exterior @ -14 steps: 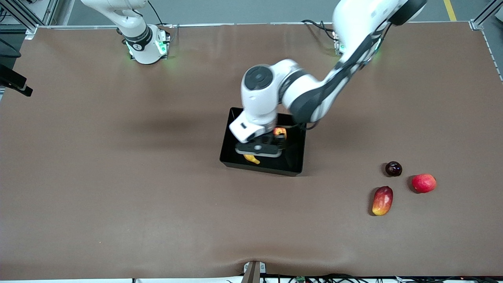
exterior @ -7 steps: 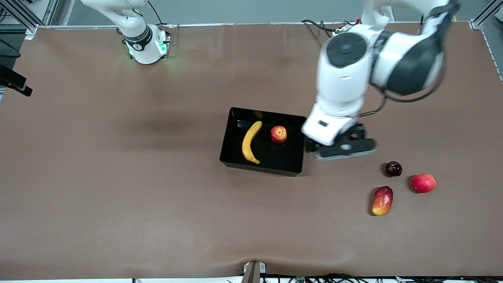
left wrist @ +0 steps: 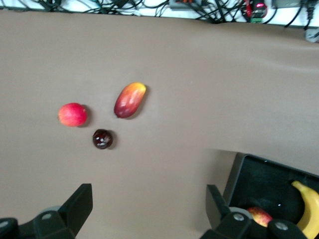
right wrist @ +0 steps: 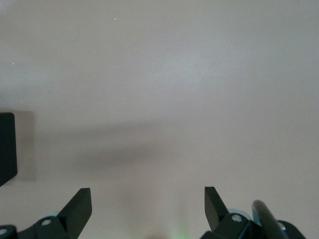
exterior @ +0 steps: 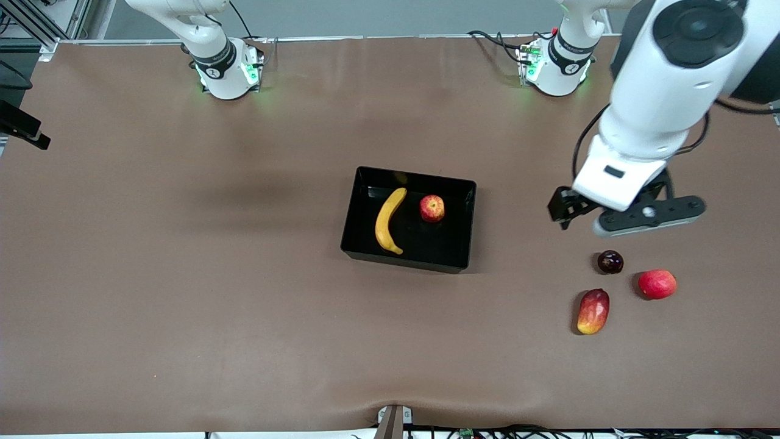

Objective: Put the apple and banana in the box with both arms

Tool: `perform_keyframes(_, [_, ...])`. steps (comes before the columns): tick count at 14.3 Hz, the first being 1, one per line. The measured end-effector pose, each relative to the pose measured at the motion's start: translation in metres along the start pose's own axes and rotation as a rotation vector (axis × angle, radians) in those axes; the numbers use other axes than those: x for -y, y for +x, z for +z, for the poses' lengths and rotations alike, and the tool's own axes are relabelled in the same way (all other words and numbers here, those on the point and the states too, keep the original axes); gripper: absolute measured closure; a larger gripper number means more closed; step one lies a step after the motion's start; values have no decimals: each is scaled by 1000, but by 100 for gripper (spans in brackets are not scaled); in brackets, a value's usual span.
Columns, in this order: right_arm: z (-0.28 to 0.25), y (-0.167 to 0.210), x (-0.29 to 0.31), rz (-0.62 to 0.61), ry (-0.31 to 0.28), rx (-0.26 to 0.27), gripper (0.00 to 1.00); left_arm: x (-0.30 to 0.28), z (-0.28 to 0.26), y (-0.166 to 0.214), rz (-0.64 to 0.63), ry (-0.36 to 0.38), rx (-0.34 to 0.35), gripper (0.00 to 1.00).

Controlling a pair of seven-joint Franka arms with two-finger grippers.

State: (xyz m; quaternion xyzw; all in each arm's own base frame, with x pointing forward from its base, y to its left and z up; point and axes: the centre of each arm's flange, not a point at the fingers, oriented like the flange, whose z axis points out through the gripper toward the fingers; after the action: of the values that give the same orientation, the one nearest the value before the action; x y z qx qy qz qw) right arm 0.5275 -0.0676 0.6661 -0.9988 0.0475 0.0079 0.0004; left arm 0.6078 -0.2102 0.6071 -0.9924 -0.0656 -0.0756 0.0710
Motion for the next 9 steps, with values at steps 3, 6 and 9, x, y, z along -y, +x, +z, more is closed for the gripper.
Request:
perform_keyframes(3, [-3, 0, 2, -4, 0, -6, 0, 23, -10, -3, 17, -19, 20, 0])
perform_keyframes(6, [-4, -4, 4, -7, 0, 19, 0, 52, -20, -11, 42, -9, 28, 0])
perform_keyframes(9, [-5, -4, 5, -9, 0, 20, 0, 89, -27, -19, 58, -25, 44, 0])
